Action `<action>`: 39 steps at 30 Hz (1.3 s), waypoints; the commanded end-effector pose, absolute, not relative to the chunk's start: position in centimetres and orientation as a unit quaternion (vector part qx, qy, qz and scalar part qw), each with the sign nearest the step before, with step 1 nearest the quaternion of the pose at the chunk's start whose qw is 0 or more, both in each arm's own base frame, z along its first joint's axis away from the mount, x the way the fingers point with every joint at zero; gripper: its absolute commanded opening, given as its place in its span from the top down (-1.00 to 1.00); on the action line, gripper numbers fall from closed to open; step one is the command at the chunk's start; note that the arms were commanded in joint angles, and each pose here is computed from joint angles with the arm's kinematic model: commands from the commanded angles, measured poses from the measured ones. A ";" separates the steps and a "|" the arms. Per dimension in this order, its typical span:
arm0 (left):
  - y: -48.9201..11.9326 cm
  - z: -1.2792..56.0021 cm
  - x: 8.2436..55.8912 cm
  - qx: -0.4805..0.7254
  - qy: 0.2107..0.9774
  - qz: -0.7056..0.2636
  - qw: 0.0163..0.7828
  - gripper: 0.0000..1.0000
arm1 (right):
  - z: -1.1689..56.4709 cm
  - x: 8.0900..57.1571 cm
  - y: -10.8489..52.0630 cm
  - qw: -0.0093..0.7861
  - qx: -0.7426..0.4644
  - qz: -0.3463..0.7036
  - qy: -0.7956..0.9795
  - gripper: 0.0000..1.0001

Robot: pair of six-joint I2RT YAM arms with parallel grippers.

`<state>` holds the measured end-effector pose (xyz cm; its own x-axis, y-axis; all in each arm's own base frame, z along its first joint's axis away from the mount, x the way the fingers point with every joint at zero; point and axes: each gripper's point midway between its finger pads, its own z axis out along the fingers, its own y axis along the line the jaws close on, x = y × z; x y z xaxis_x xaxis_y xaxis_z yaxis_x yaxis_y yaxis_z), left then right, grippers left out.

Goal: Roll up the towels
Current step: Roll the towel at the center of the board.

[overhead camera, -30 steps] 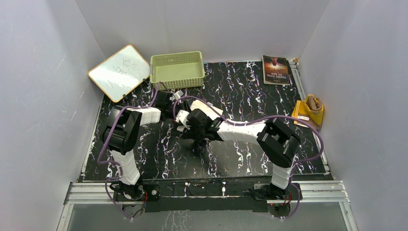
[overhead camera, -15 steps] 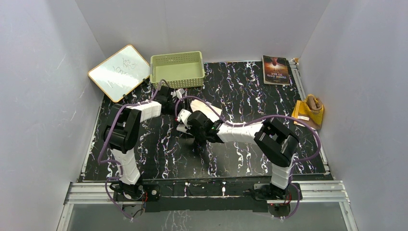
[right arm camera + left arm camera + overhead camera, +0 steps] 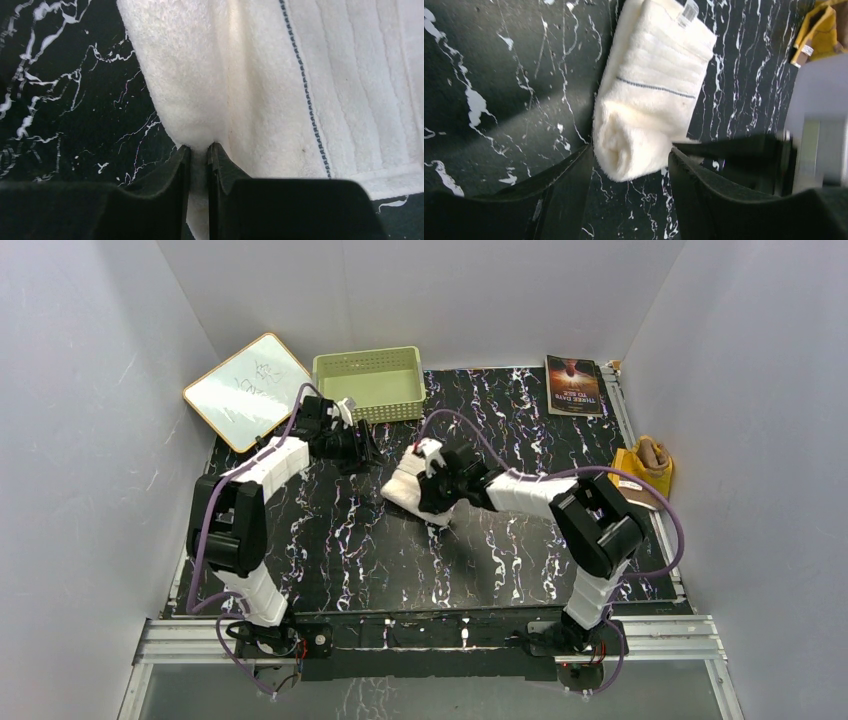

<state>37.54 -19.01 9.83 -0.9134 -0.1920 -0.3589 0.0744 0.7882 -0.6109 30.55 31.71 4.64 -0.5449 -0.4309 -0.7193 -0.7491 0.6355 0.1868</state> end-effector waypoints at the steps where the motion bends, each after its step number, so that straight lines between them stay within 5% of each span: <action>1: -19.8 11.5 35.2 -0.003 0.910 -0.358 0.211 -0.11 | 5.2 29.9 31.9 0.234 -0.290 0.388 0.843 0.74; 18: -24.9 9.8 33.5 0.001 0.891 -0.426 0.159 -0.08 | -0.5 33.1 29.5 0.062 -0.119 0.457 0.879 0.82; 39: -26.4 4.5 37.0 -0.047 0.890 -0.432 0.141 0.01 | -2.9 32.2 28.0 0.018 -0.080 0.449 0.890 0.85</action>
<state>35.95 -26.60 5.05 -0.9614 -0.1985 -0.1907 0.0379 0.5908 -0.8059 33.94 30.16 3.14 -0.9652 -0.1312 -0.2263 -0.2610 0.4219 0.8683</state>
